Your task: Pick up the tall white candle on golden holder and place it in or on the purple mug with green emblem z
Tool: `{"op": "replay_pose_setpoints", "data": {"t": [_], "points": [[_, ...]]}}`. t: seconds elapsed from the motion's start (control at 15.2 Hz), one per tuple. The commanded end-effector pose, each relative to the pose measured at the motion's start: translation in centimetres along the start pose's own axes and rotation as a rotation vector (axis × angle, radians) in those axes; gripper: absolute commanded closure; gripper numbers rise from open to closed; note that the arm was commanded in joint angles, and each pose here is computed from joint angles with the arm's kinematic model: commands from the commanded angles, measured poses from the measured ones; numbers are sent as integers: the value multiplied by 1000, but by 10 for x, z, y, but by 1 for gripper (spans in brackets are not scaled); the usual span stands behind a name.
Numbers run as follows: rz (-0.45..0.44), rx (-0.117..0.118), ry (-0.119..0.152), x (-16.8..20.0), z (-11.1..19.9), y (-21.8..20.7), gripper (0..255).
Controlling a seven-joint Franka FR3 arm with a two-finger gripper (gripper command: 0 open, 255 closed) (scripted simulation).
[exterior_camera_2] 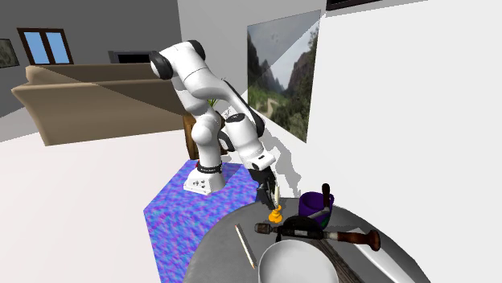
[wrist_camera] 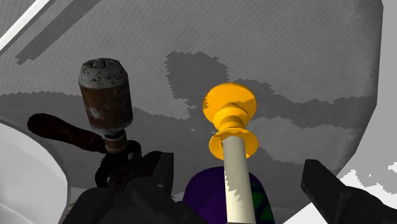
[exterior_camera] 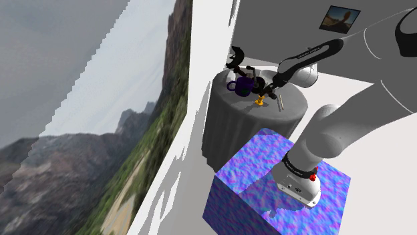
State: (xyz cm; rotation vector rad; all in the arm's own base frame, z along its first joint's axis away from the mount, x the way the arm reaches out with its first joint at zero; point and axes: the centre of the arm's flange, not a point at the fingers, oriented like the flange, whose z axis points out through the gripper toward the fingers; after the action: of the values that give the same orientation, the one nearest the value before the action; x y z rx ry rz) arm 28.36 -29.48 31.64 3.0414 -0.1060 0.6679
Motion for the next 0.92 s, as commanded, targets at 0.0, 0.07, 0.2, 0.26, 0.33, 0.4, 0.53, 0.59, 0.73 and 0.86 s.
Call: {"op": "replay_pose_setpoints", "data": {"t": [0.0,0.07,0.2,0.26,0.33,0.4,0.53,0.59,0.73,0.86], "points": [[0,0,0,0,0,0,0],[0,0,0,0,0,0,255],[0,0,0,0,0,0,255],[0,0,0,0,0,0,255],[0,0,0,0,0,0,255],[0,0,0,0,0,0,255],[0,0,0,0,0,0,255],[0,0,0,0,0,0,255],[0,0,0,2,-5,0,255],[0,0,0,7,-14,0,255]]}}
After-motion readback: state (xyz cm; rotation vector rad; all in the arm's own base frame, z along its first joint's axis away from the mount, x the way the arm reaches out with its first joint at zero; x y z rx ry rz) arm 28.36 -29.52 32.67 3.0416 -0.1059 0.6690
